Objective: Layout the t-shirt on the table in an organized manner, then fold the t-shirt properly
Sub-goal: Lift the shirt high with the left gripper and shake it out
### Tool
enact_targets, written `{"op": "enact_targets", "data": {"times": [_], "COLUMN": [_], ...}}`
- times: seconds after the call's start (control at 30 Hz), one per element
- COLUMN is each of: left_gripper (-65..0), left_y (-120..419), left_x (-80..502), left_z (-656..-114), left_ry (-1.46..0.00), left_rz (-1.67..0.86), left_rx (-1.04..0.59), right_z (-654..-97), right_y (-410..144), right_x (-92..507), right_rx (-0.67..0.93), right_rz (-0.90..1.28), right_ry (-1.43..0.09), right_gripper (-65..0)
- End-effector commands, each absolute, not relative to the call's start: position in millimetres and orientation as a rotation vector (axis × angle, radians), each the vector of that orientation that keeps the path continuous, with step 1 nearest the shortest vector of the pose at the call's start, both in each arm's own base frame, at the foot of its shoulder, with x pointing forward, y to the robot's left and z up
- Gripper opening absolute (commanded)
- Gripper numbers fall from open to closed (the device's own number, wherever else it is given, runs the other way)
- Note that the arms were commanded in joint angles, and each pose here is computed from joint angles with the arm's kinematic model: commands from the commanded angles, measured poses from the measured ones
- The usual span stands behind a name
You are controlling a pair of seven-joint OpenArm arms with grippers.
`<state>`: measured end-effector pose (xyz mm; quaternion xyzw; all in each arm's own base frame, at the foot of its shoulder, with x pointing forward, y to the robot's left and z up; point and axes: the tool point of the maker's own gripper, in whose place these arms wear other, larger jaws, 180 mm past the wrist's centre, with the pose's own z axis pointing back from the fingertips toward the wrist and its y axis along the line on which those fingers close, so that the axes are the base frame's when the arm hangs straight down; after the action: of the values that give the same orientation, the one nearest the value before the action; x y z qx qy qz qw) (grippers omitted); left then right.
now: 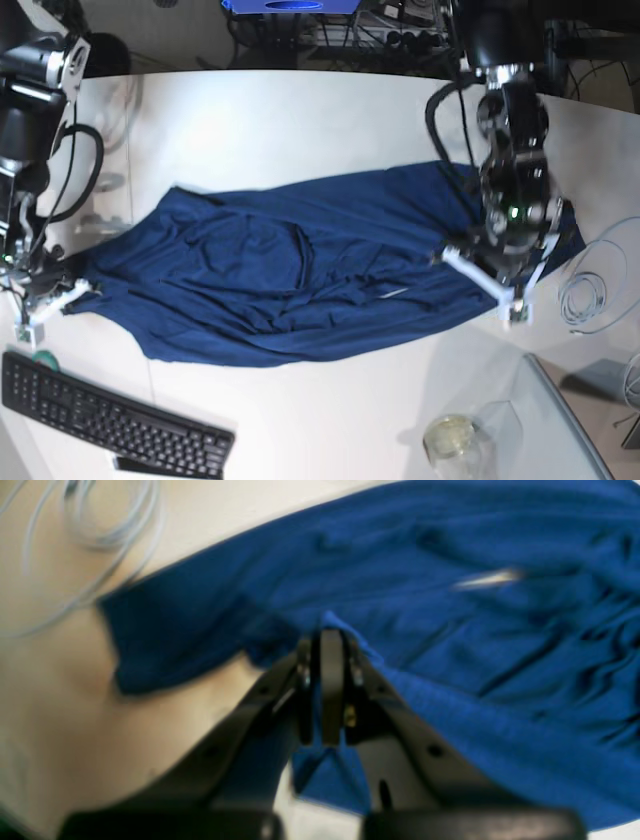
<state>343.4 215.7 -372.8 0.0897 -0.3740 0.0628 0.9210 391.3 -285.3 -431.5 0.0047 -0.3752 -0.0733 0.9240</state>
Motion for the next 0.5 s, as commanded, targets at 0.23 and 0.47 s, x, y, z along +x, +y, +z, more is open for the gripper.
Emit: {"op": "enact_targets", "data": {"times": [0.23,0.47], "left_gripper": [-65.0,-65.0], "left_y": [188,168], "left_x": [482,548], "left_z": [-309,-184], "left_ry": [-0.872,-1.099], "left_rz": [0.087,0.106], "left_rx": [0.115,0.054], "right_z": [-323,-188], "right_y": [-329,-361], "right_x": [489,542], "right_rx": [-0.01,-0.13], "right_rz": [-0.199,-0.107], "right_ry": [-0.976,-1.178], "right_gripper": [-64.4,-64.4]}}
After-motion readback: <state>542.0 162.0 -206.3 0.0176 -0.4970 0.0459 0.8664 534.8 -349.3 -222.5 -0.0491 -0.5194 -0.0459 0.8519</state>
